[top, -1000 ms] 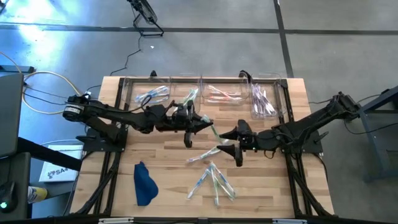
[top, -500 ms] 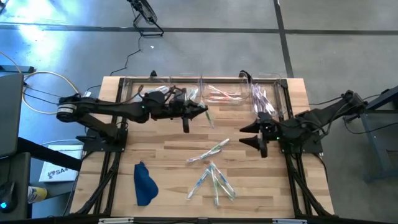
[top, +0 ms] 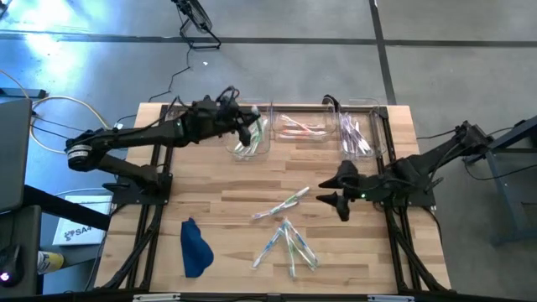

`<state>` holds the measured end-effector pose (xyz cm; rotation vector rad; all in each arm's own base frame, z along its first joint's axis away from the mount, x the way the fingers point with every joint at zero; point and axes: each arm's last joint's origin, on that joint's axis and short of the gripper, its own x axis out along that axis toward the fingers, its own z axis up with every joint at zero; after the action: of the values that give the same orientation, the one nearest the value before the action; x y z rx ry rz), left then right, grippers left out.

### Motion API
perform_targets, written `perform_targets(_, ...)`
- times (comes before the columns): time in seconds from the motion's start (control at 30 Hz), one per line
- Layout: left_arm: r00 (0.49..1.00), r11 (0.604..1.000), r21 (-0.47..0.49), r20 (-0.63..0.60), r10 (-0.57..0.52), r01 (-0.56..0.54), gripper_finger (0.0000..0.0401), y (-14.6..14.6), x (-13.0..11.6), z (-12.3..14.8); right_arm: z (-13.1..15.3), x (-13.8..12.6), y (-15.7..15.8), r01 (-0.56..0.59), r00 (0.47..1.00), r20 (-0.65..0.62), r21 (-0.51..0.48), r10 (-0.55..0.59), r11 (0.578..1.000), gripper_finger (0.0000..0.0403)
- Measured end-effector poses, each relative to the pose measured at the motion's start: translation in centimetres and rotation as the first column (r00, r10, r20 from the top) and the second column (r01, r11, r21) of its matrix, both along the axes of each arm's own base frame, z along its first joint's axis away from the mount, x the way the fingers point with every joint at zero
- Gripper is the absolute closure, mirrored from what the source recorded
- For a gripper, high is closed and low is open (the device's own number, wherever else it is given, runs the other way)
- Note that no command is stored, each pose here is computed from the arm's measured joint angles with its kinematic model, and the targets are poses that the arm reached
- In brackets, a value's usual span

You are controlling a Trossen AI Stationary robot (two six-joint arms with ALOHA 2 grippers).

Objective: Pick & Place Toothbrushes
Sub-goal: Put the green toothbrush into the middle left transparent bin

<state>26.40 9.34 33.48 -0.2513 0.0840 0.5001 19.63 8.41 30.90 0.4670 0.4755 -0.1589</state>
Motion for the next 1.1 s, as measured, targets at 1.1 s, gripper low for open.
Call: perform_targets(1.1, 0.944, 0.958, -0.245, -0.323, 0.065, -0.15, 0.0394, 4.5, 1.4, -7.3, -3.9, 4.4, 2.2, 0.02, 0.996, -0.082, -0.009, -0.021, 1.0, 0.0209)
